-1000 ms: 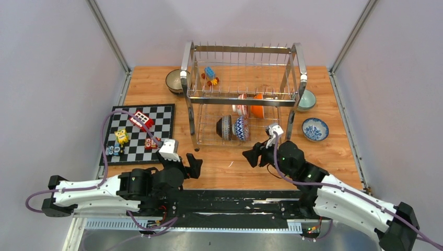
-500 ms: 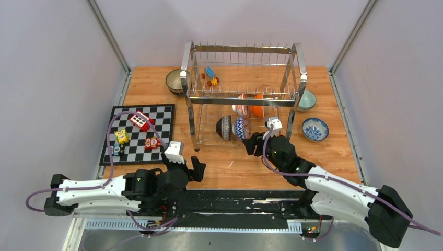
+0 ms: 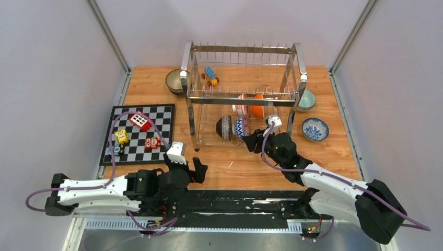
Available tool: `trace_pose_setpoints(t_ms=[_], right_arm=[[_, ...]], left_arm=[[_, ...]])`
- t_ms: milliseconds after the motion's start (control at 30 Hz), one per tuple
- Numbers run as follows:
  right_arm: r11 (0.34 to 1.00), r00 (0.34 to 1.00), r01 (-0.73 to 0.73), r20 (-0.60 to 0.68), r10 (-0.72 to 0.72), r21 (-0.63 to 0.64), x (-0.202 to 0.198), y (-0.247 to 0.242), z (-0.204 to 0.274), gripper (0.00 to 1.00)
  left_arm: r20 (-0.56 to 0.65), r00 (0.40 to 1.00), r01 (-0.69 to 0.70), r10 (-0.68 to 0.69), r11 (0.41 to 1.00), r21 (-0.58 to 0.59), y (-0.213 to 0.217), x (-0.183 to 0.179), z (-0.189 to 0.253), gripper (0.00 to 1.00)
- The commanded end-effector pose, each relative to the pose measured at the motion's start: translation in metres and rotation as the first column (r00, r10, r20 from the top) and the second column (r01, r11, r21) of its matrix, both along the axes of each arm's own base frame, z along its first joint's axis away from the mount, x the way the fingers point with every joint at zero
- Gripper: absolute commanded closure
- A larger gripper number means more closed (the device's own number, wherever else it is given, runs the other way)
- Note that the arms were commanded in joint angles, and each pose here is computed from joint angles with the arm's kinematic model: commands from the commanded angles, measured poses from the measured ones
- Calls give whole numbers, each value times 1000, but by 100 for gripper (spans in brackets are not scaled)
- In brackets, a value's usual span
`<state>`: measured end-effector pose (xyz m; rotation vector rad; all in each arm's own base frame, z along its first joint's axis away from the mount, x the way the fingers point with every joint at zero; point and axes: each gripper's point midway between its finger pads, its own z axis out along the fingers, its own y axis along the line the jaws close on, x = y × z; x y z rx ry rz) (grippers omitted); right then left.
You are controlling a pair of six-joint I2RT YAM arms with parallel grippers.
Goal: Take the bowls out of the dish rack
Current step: Pick up the bowl from the dish rack.
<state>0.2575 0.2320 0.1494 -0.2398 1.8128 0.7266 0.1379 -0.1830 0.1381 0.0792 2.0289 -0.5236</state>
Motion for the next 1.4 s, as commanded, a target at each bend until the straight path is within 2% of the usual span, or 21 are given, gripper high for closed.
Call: trace_pose_setpoints(t_ms=[0,167,367,733,1367], right_arm=[[1000,999,-30,43,30,-7,3,2,-1,59],[999,993,-45,109,47,-23,6,3,-2,61],[991,990,-109,81,115,-75,8,14,-14,61],[986,985,-164,53,165,-33,14,22,-23,65],[971,972,-234,39,232,48,21,32,-23,87]], left_arm=[[-4,1000,-14,14,1000,-18,-2,1,-5,0],[-9,1000,-17,17,999,-27,-3,1,-8,0],[-18,1000,-15,14,1000,-24,-4,0,-11,0],[-33,999,-26,26,999,-22,-1,-1,-15,0],[-26,999,-29,29,1000,6,-8,1,-15,0]])
